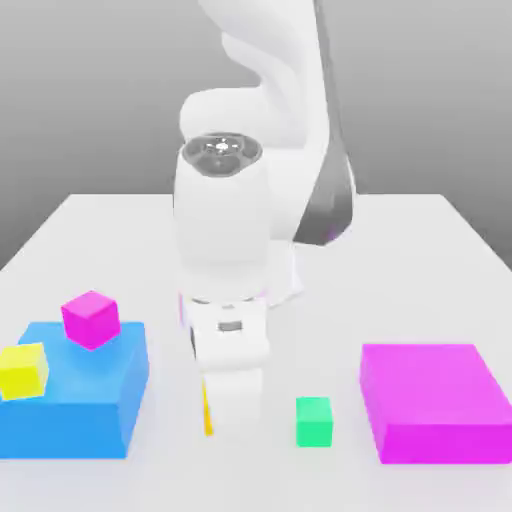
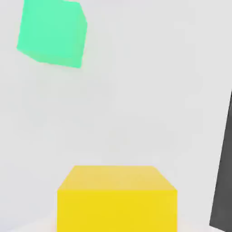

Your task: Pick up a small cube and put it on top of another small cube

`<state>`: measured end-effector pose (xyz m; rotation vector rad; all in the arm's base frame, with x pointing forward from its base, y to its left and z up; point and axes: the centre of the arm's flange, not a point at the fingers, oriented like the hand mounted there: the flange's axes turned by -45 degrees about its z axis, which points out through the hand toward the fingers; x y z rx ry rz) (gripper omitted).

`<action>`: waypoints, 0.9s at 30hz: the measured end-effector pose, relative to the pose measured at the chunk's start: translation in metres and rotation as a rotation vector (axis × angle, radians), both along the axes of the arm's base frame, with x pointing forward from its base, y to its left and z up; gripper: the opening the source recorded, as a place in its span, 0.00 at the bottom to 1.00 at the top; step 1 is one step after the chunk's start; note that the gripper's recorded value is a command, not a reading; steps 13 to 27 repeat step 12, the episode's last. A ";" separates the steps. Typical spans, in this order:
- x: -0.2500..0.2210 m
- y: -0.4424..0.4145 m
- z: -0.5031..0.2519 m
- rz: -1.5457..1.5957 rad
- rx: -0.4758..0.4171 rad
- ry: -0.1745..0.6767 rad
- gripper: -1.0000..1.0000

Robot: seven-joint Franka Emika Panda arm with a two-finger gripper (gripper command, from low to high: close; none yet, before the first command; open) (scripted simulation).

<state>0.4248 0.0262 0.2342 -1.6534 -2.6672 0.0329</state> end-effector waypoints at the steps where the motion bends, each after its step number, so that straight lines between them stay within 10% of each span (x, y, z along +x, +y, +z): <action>1: -0.011 0.018 0.001 0.104 0.004 -0.001 0.00; 9: -0.049 0.053 -0.052 0.414 0.021 -0.010 0.00; 10: -0.050 0.052 -0.059 0.413 0.020 -0.010 1.00; 27: -0.050 0.052 -0.059 0.413 0.020 -0.010 1.00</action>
